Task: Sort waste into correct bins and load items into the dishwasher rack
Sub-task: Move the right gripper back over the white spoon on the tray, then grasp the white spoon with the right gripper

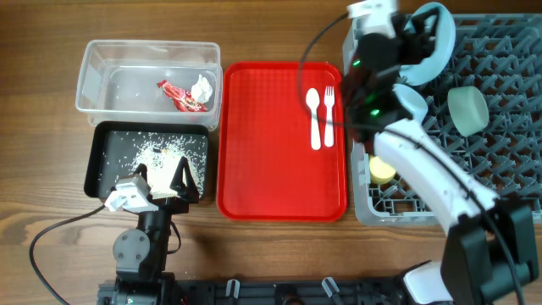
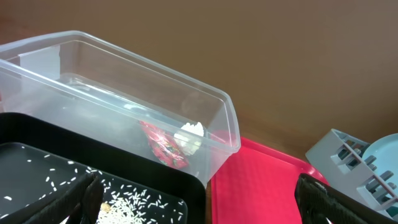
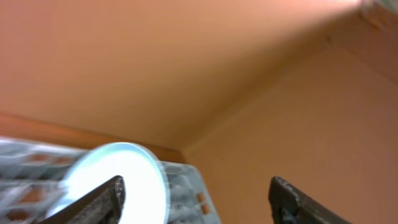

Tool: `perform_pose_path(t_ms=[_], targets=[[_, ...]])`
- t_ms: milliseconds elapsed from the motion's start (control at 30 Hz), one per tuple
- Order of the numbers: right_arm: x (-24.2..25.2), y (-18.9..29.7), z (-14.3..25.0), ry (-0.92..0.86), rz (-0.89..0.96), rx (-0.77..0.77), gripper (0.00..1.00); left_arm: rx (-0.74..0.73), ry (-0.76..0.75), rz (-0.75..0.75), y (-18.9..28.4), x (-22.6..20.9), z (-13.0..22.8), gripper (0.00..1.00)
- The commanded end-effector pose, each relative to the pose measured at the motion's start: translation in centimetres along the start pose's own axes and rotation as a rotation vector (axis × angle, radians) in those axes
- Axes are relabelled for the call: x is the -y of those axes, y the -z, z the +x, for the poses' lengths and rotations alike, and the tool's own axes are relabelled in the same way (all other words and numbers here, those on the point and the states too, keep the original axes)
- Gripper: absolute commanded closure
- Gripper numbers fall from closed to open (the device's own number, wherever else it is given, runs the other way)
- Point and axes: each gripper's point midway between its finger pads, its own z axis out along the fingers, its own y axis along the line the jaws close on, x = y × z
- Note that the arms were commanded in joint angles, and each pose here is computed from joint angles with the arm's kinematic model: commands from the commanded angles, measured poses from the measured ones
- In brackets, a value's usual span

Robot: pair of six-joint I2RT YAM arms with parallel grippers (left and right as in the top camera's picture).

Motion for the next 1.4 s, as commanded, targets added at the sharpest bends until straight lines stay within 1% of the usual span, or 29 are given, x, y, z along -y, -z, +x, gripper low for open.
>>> perform_pose_path(t_ms=[0, 33, 100, 133, 167, 233, 267, 333, 400, 467, 500, 533, 600, 700, 800, 933, 1067, 1200, 1367], targets=[[-2.7, 5.6, -1.9, -0.066, -0.119, 0.041, 0.16, 0.007, -0.012, -0.021, 0.0, -0.4, -0.1, 0.0], [-5.1, 7.3, -1.6, -0.063, -0.215, 0.049, 0.14, 0.007, -0.012, -0.021, 0.0, -0.4, -0.1, 0.0], [-10.3, 10.4, -0.5, -0.044, -0.473, 0.054, 0.14, 0.007, -0.012, -0.021, 0.0, -0.4, -0.1, 0.0], [-13.2, 12.3, 0.7, -0.072, -0.648, 0.016, 0.14, 0.007, -0.012, -0.021, 0.0, -0.4, -0.1, 0.0], [-14.8, 13.6, 1.6, -0.119, -0.764, -0.034, 0.14, 0.007, -0.012, -0.021, 0.0, -0.4, -0.1, 0.0], [-16.9, 15.9, 3.0, -0.207, -0.947, -0.139, 0.14, 0.007, -0.012, -0.021, 0.0, -0.4, -0.1, 0.0], [-18.1, 17.7, 3.4, -0.256, -1.076, -0.2, 0.15, 0.007, -0.012, -0.021, 0.0, -0.4, -0.1, 0.0], [-19.3, 20.8, 3.3, -0.346, -1.261, -0.288, 0.21, 0.007, -0.012, -0.021, 0.0, -0.4, -0.1, 0.0], [-19.8, 23.0, 3.0, -0.421, -1.38, -0.365, 0.21, 0.007, -0.012, -0.021, 0.0, -0.4, -0.1, 0.0], [-20.0, 23.1, 3.4, -0.451, -1.379, -0.411, 0.22, 0.007, -0.012, -0.021, 0.0, -0.4, -0.1, 0.0], [-20.1, 22.6, 3.7, -0.458, -1.346, -0.425, 0.24, 0.007, -0.012, -0.021, 0.0, -0.4, -0.1, 0.0], [-20.1, 21.8, 4.1, -0.459, -1.298, -0.434, 0.26, 0.007, -0.012, -0.021, 0.0, -0.4, -0.1, 0.0], [-20.2, 19.9, 5.1, -0.457, -1.226, -0.458, 0.27, 0.007, -0.012, -0.021, 0.0, -0.4, -0.1, 0.0], [-20.4, 17.3, 6.6, -0.512, -1.178, -0.541, 0.27, 0.007, -0.012, -0.021, 0.0, -0.4, -0.1, 0.0], [-21.0, 14.7, 7.8, -0.585, -1.209, -0.621, 0.3, 0.007, -0.012, -0.021, 0.0, -0.4, -0.1, 0.0], [-21.5, 13.1, 8.8, -0.633, -1.239, -0.672, 0.33, 0.007, -0.012, -0.021, 0.0, -0.4, -0.1, 0.0], [-22.6, 13.1, 9.2, -0.568, -1.281, -0.64, 0.35, 0.007, -0.012, -0.021, 0.0, -0.4, -0.1, 0.0], [-23.8, 11.7, 11.3, -0.525, -1.184, -0.669, 0.38, 0.007, -0.012, -0.021, 0.0, -0.4, -0.1, 0.0], [-26.1, 11.5, 12.3, -0.487, -1.195, -0.671, 0.39, 0.007, -0.012, -0.021, 0.0, -0.4, -0.1, 0.0]])
